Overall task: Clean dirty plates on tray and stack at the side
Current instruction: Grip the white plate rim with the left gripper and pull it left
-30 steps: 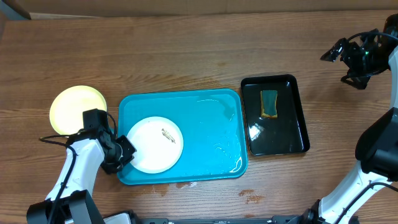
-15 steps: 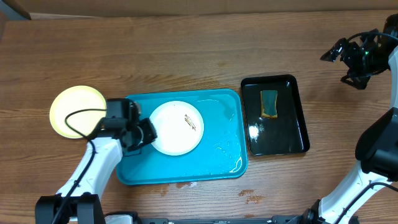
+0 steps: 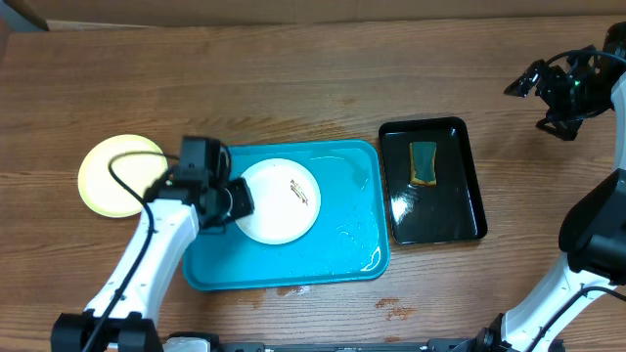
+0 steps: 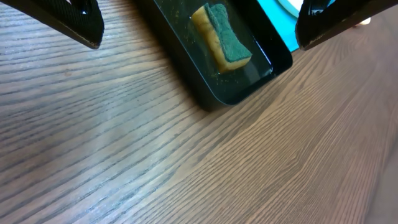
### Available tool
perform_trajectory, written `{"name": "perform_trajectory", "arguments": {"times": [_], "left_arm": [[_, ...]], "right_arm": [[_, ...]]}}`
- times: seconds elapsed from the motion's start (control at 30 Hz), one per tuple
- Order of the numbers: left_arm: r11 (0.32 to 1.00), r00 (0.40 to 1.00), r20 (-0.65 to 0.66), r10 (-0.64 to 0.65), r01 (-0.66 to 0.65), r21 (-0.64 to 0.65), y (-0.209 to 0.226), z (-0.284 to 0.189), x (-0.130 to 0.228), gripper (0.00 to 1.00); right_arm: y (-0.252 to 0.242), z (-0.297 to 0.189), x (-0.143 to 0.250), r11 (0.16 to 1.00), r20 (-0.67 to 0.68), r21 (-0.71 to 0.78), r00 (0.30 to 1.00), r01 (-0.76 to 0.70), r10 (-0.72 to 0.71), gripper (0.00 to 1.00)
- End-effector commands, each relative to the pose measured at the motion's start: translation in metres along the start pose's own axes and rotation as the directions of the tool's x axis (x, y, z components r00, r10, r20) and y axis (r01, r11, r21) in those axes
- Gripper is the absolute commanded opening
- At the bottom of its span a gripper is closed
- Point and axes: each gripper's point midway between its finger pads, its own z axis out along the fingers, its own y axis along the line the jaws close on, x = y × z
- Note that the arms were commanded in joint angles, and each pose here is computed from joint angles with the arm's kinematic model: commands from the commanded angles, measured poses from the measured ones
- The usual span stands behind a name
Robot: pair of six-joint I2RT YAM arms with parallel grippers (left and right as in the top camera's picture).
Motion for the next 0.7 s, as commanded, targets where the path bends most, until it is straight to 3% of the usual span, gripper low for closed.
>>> {"name": "perform_trajectory", "arguments": {"times": [0.0,0.43,0.67], "left_arm": [[0.996,0.997,0.069,0.045,-0.039,-0.086,0.006,-0.016,-0.021,0.34],[0.985,0.994,-0.106,0.008,-0.026,-0.168,0.031,0.038,0.006,0.32],[0.982,0.988,-0.143,0.053,-0.077,-0.173,0.036,0.064,0.006,0.21]], "right_arm": [[0.008,-0.008,-0.006,1.0,0.028,-0.019,1.0,0.013,-0.012,1.0],[0.008,-0.008,-0.006,1.0,0.028,-0.019,1.0,0.013,-0.012,1.0],[0.008,-0.008,-0.006,1.0,0.028,-0.018,1.0,0.013,-0.012,1.0]]}}
